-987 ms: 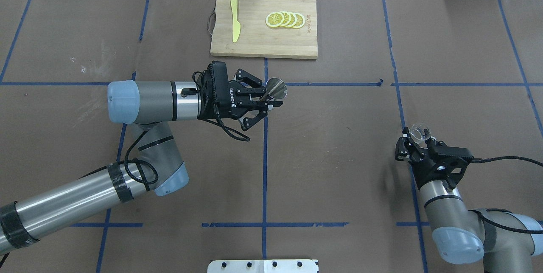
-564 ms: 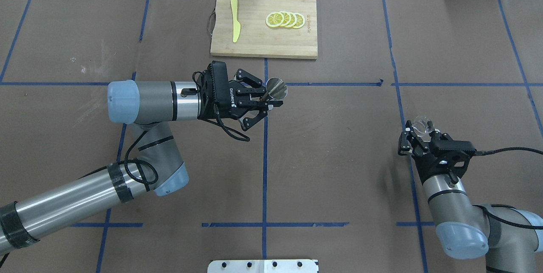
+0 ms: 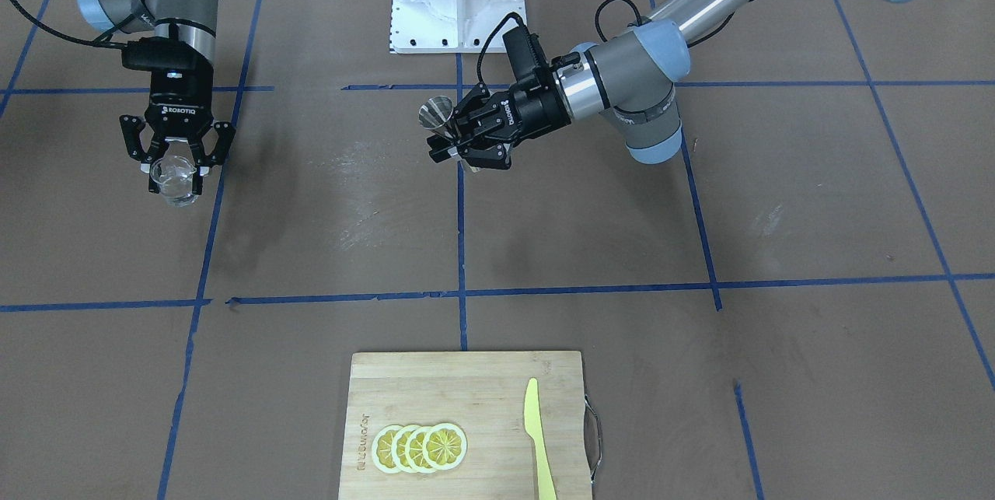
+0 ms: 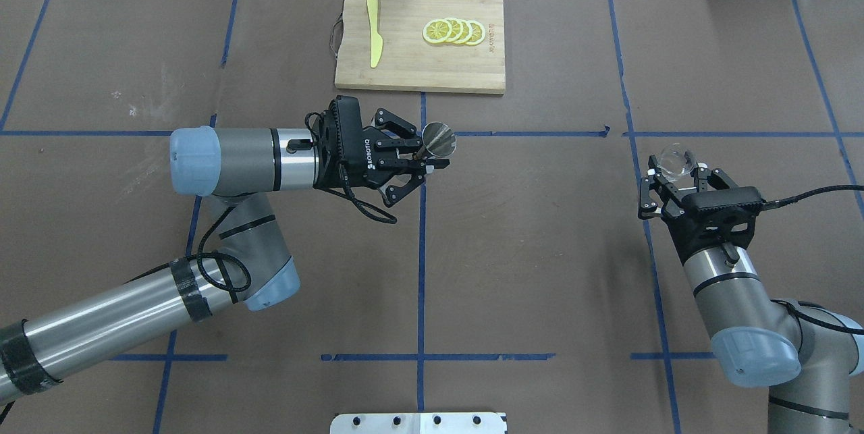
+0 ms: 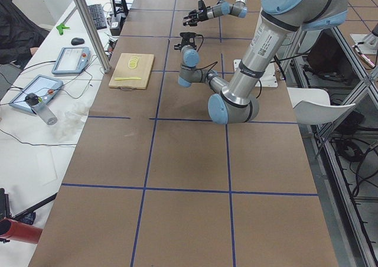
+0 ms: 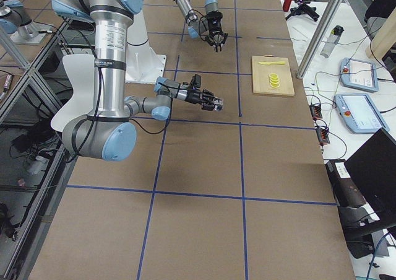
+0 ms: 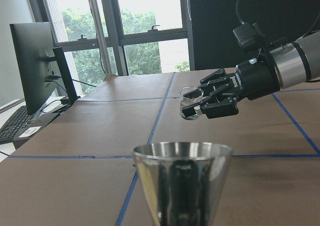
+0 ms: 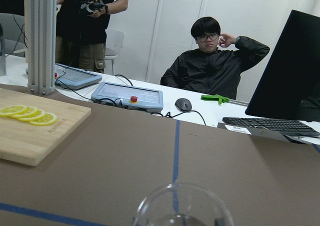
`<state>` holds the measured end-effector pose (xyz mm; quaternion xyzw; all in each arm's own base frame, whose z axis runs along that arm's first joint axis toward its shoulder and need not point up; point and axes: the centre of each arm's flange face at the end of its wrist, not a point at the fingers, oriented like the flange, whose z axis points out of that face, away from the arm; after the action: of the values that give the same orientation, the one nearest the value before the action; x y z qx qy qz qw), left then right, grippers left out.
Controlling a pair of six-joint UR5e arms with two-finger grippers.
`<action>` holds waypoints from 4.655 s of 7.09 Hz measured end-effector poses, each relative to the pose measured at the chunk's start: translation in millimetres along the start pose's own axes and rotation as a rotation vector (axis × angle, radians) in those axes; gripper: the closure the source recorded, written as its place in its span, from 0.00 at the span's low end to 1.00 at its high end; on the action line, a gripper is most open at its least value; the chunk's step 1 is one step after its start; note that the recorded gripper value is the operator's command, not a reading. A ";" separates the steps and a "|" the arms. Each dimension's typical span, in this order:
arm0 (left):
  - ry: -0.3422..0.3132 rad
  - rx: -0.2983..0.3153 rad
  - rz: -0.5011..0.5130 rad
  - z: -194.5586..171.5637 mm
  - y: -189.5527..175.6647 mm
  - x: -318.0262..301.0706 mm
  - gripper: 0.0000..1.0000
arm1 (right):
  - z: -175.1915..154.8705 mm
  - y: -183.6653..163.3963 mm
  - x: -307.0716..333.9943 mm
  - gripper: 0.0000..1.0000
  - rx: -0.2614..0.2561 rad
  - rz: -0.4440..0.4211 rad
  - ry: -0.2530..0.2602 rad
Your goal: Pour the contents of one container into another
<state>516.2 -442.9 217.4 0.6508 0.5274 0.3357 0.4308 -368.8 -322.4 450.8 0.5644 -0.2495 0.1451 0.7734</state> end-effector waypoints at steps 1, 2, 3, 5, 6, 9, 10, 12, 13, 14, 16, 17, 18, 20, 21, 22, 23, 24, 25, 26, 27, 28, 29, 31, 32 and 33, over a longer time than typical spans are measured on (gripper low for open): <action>0.000 0.001 0.000 0.0 -0.2 -0.1 1.00 | 0.3 -10.5 -10.4 1.00 -0.010 0.043 -0.049; -0.001 0.001 -0.001 -0.3 -0.3 -0.6 1.00 | 7.2 -24.6 -22.4 1.00 -0.039 0.071 -0.096; -0.001 0.001 -0.001 -0.5 -0.3 -0.7 1.00 | 18.1 -40.5 -31.2 1.00 -0.068 0.051 -0.131; -0.001 -0.001 -0.004 -0.8 0.5 -0.6 1.00 | 36.4 -73.1 -61.5 1.00 -0.089 -0.024 -0.137; -0.003 -0.002 -0.006 -1.2 1.2 -0.9 1.00 | 38.1 -94.6 -82.1 1.00 -0.098 -0.043 -0.143; -0.005 -0.013 -0.010 -4.6 7.5 -1.1 1.00 | 17.2 -173.9 -137.3 1.00 -0.085 -0.108 -0.174; -0.005 -0.015 -0.012 -5.1 8.8 -0.8 1.00 | 13.7 -188.9 -148.7 1.00 -0.080 -0.112 -0.175; -0.009 -0.016 -0.016 -5.2 9.5 -1.0 1.00 | 12.2 -196.0 -153.0 1.00 -0.072 -0.122 -0.154; -0.020 -0.015 -0.024 -5.0 9.5 -1.7 1.00 | 12.6 -194.6 -154.3 1.00 -0.070 -0.140 -0.130; -0.031 -0.014 -0.037 -4.8 9.5 -2.6 1.00 | 12.2 -193.1 -156.7 1.00 -0.071 -0.159 -0.111; -0.039 -0.015 -0.068 -4.2 9.9 -2.7 1.00 | 9.3 -194.7 -165.3 1.00 -0.073 -0.193 -0.090; -0.041 -0.018 -0.075 -3.7 10.3 -2.8 1.00 | 7.9 -202.1 -175.4 1.00 -0.081 -0.221 -0.078; -0.042 -0.021 -0.079 -3.3 10.8 -2.9 1.00 | 5.1 -207.2 -184.5 1.00 -0.083 -0.256 -0.066; -0.046 -0.024 -0.082 -3.0 11.5 -3.4 1.00 | -10.5 -203.7 -201.0 1.00 -0.060 -0.306 -0.062; -0.050 -0.025 -0.083 -2.9 11.6 -3.9 1.00 | -20.7 -200.0 -210.5 1.00 -0.049 -0.318 -0.070; -0.055 -0.026 -0.083 -2.7 11.8 -4.4 1.00 | -28.8 -195.3 -218.6 1.00 -0.041 -0.336 -0.073; -0.057 -0.027 -0.084 -2.6 11.9 -4.6 1.00 | -32.9 -194.2 -225.5 1.00 -0.041 -0.365 -0.068; -0.057 -0.028 -0.084 -2.5 12.0 -4.7 1.00 | -35.2 -197.8 -233.5 1.00 -0.047 -0.392 -0.059; -0.058 -0.028 -0.084 -2.5 12.0 -4.7 1.00 | -36.7 -201.6 -240.6 1.00 -0.053 -0.410 -0.052; -0.058 -0.029 -0.084 -2.6 12.2 -4.7 1.00 | -37.0 -202.1 -244.7 1.00 -0.057 -0.422 -0.048; -0.058 -0.029 -0.084 -2.8 12.6 -4.7 1.00 | -36.2 -201.5 -247.5 1.00 -0.062 -0.433 -0.044; -0.058 -0.029 -0.084 -2.8 12.6 -4.7 1.00 | -35.9 -203.0 -251.9 1.00 -0.066 -0.446 -0.040; -0.058 -0.029 -0.084 -2.8 12.6 -4.7 1.00 | -36.2 -206.6 -257.5 1.00 -0.069 -0.460 -0.037; -0.058 -0.030 -0.084 -2.9 13.0 -4.8 1.00 | -36.4 -211.7 -265.1 1.00 -0.073 -0.475 -0.032; -0.058 -0.030 -0.085 -2.8 13.3 -4.5 1.00 | -35.0 -210.2 -267.3 1.00 -0.076 -0.482 -0.029; -0.057 -0.030 -0.085 -2.6 13.3 -4.2 1.00 | -33.1 -207.5 -269.0 1.00 -0.079 -0.488 -0.026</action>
<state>518.2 -447.4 230.7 0.6306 0.5369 0.3064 0.4694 -480.6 -342.2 128.8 0.5792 -0.1210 -0.0632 0.8037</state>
